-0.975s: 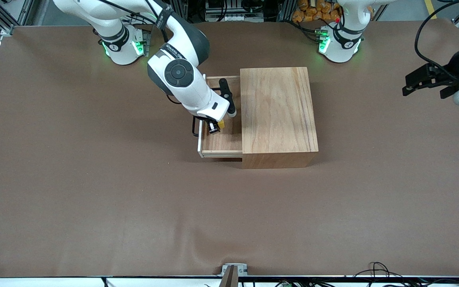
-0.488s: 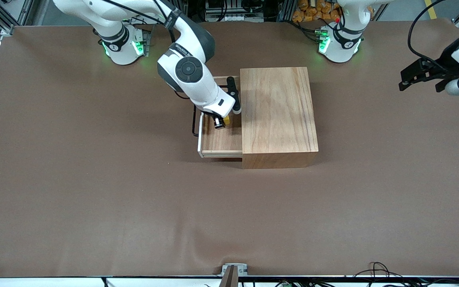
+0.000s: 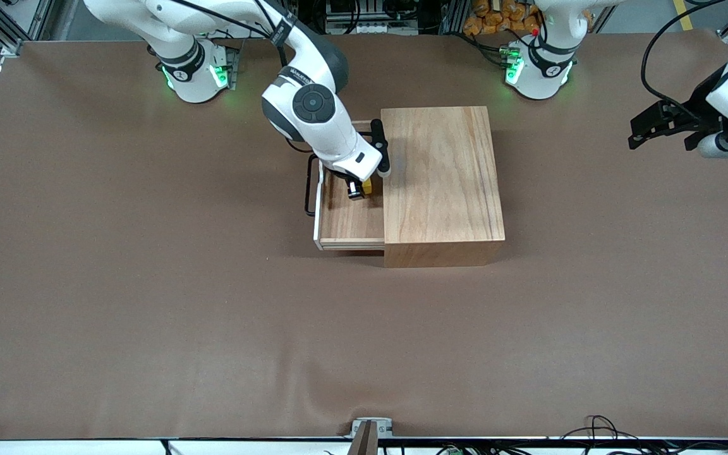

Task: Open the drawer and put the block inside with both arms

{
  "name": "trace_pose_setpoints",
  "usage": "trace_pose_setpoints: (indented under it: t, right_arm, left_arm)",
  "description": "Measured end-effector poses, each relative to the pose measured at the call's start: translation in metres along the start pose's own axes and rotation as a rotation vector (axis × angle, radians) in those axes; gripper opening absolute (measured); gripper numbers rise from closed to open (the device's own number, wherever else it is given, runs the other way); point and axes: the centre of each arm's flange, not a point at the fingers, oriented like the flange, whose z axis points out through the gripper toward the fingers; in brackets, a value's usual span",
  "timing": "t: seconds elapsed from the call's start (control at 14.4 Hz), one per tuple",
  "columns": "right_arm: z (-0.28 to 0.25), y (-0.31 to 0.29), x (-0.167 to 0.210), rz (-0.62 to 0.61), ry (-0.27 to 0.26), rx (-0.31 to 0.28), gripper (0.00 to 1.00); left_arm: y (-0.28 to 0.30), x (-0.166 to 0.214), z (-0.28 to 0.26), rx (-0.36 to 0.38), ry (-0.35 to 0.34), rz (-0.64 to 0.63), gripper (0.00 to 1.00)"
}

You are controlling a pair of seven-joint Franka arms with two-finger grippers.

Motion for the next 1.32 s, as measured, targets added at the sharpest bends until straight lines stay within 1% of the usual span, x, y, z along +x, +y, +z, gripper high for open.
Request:
trace_pose_setpoints:
  t: [0.07, 0.14, 0.21, 0.35, 0.49, 0.7, 0.84, 1.11, 1.32]
  right_arm:
    - [0.0, 0.0, 0.0, 0.003, 0.0, 0.0, 0.8]
    - [0.0, 0.0, 0.0, 0.008, 0.0, -0.002, 0.91]
    - [-0.001, 0.001, 0.0, 0.015, 0.0, -0.004, 0.99]
    - [-0.007, 0.001, -0.001, 0.026, -0.011, -0.006, 1.0]
    - [-0.023, 0.006, -0.009, 0.045, -0.042, 0.002, 1.0]
    - [-0.07, 0.023, -0.028, 0.1, -0.104, 0.034, 1.0]
    - [-0.107, 0.035, -0.043, 0.153, -0.133, 0.043, 1.0]
    - [-0.151, 0.056, -0.086, 0.247, -0.154, 0.038, 1.0]
    - [-0.174, 0.07, -0.133, 0.335, -0.166, 0.049, 1.0]
  left_arm:
    - [-0.002, 0.002, 0.001, -0.001, 0.001, 0.005, 1.0]
    - [-0.003, 0.003, 0.001, -0.002, 0.001, 0.006, 1.0]
    - [-0.003, 0.004, 0.002, -0.002, 0.001, 0.006, 1.0]
    - [-0.003, 0.004, 0.001, -0.002, 0.002, 0.007, 1.0]
    - [-0.004, 0.004, 0.002, -0.003, 0.002, 0.01, 1.0]
    - [-0.013, 0.005, 0.002, -0.007, 0.0, 0.028, 1.0]
    - [-0.021, 0.005, 0.001, -0.011, 0.002, 0.023, 1.0]
    - [-0.022, 0.005, -0.004, -0.014, 0.012, 0.022, 1.0]
    - [-0.021, 0.006, -0.009, -0.014, 0.024, 0.025, 1.0]
